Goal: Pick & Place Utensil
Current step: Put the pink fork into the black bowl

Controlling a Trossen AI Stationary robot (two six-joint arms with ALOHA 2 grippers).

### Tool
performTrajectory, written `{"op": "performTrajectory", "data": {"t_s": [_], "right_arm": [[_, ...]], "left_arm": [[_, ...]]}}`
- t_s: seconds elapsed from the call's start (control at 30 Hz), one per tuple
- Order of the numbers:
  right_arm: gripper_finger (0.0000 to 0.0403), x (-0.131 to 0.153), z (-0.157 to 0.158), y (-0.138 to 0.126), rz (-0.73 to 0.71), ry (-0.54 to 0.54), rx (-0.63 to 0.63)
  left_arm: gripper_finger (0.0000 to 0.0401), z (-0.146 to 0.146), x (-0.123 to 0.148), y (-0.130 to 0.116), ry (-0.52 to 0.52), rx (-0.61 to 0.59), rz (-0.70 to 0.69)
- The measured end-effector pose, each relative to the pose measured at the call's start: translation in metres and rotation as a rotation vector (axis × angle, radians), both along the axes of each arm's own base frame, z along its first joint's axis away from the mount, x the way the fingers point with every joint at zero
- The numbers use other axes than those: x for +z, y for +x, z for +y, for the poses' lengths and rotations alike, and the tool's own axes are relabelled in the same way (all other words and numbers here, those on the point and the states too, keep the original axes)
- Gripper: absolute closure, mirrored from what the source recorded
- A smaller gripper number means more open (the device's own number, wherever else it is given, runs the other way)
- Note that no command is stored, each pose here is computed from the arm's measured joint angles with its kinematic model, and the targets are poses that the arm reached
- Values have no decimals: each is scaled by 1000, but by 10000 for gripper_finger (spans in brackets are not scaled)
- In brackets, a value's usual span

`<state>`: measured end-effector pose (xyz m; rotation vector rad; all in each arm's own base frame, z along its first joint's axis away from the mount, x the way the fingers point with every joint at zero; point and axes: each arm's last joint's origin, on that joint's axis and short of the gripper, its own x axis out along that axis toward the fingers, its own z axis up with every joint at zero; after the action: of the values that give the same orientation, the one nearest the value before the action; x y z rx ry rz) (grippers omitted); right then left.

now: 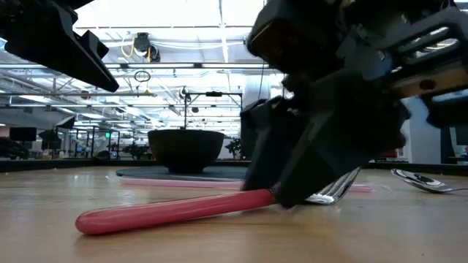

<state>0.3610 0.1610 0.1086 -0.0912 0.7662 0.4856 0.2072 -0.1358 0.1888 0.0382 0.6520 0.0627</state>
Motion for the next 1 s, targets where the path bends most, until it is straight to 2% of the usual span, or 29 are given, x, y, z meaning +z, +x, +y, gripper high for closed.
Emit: {"op": "performTrajectory", "data": {"t_s": [0.17,0.43,0.83,1.0], "right_arm": [[267,-1,-2,1,6,-4,-12],[371,-2,-5,1,6,-16,-10],[366,2,-15,11,-76,2,-43],[369,16,-17,24,-156,-23,-52]], "left_arm": [[299,0,0,0,0,1,0],[299,0,0,0,0,1,0],[299,1,0,0,24,9,-8],[299,1,0,0,49,21,-17]]}}
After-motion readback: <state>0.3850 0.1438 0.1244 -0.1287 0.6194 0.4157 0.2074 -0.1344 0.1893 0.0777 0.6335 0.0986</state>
